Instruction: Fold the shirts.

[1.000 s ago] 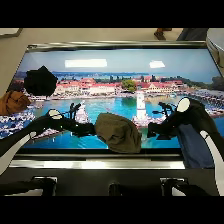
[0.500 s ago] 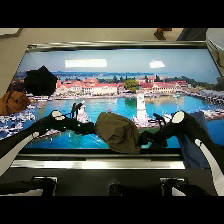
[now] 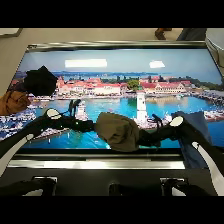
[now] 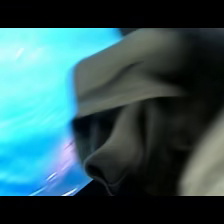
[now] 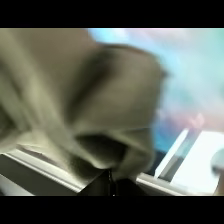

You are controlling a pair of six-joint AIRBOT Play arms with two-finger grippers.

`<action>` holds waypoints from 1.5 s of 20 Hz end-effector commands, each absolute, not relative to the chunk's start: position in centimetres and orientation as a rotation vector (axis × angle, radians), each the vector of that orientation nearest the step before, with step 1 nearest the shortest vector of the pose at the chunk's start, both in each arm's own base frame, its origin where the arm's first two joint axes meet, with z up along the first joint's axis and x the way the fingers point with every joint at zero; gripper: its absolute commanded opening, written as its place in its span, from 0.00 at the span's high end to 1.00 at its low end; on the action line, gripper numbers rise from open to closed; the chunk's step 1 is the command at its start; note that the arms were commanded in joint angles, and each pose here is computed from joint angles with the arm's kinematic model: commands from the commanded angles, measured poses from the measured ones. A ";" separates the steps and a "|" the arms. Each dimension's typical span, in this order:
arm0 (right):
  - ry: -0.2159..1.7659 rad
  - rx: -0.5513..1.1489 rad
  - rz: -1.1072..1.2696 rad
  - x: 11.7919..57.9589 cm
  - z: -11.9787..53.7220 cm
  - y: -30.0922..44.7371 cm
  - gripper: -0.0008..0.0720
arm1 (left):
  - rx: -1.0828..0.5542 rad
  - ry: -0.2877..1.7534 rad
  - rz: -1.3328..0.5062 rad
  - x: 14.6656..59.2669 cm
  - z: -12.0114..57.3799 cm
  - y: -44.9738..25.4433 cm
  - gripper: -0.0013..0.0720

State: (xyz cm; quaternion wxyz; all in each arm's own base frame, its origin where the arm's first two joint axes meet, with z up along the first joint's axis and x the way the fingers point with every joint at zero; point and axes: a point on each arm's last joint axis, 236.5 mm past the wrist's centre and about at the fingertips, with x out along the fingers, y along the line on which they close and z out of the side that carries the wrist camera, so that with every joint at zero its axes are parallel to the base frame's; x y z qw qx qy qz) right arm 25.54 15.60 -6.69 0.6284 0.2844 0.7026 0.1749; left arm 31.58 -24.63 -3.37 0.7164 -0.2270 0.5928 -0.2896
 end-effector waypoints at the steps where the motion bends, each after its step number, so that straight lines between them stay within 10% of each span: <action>1: 1.341 0.455 0.452 31.5 0.5 14.1 0.93 | -0.421 1.003 -0.696 34.5 6.7 -24.3 0.93; 5: 0.607 0.141 0.372 38.7 25.5 9.7 0.93 | -0.372 0.400 -0.695 35.4 29.9 -20.0 0.93; 9: 0.072 0.087 0.318 31.5 46.0 7.8 0.93 | -0.399 -0.095 -0.595 28.8 48.4 -13.1 0.93; 13: -0.072 0.160 0.384 25.4 50.9 8.8 0.93 | -0.401 -0.238 -0.656 22.5 54.1 -13.3 0.93; 19: 0.141 0.095 0.347 27.1 45.5 8.3 0.93 | -0.325 0.006 -0.575 26.0 47.7 -13.3 0.93; 25: 0.838 0.066 0.496 37.9 24.6 11.4 0.93 | -0.294 0.706 -0.406 34.2 23.8 -12.5 0.93; 30: 1.117 0.461 0.718 47.0 8.9 18.5 0.93 | -0.369 1.054 -0.288 39.0 6.0 -12.3 0.93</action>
